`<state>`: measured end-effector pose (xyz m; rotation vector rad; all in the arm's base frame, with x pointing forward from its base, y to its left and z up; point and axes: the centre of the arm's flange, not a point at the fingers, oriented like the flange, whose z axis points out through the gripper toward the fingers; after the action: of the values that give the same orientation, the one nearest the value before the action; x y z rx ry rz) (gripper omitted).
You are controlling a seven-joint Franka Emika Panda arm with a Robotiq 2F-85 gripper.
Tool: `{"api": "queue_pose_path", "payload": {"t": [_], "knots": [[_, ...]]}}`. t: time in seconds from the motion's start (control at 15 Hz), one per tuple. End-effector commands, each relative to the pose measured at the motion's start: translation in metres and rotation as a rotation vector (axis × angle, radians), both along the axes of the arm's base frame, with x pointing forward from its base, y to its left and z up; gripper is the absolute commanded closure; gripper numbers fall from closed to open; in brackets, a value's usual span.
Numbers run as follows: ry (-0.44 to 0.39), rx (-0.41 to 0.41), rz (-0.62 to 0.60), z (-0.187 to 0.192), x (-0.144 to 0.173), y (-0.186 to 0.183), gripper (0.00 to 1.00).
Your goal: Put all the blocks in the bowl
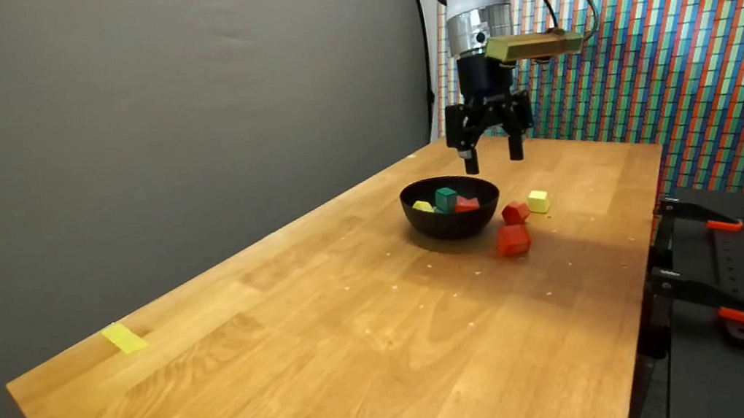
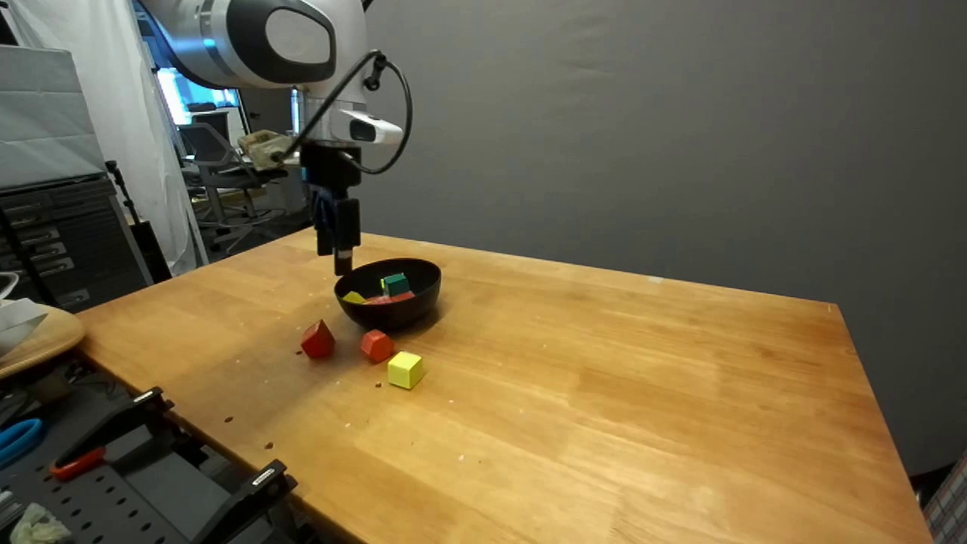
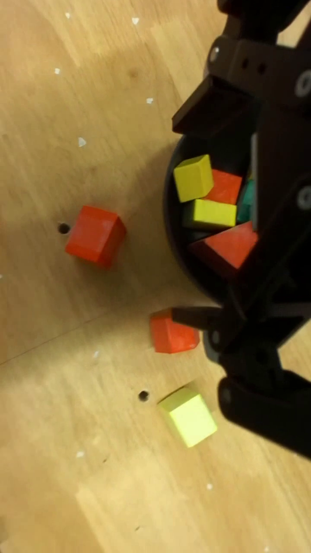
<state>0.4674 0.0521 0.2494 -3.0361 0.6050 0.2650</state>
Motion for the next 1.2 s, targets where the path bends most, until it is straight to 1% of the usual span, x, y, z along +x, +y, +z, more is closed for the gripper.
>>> {"api": "queue_pose_path", "payload": {"t": [0.0,0.13,0.2,0.47,0.87,0.93,1.13], "knots": [[0.027,0.032,-0.068,0.0,-0.052,0.012,0.0],[0.041,0.062,-0.094,-0.023,-0.062,0.02,0.0],[0.031,0.075,-0.109,-0.033,-0.065,0.022,0.01],[-0.05,0.089,-0.153,-0.072,-0.061,0.026,0.0],[-0.102,0.055,-0.156,-0.105,-0.061,0.031,0.0],[-0.11,0.047,-0.15,-0.108,-0.062,0.031,0.2],[-0.134,0.034,-0.138,-0.111,-0.063,0.033,0.42]]}}
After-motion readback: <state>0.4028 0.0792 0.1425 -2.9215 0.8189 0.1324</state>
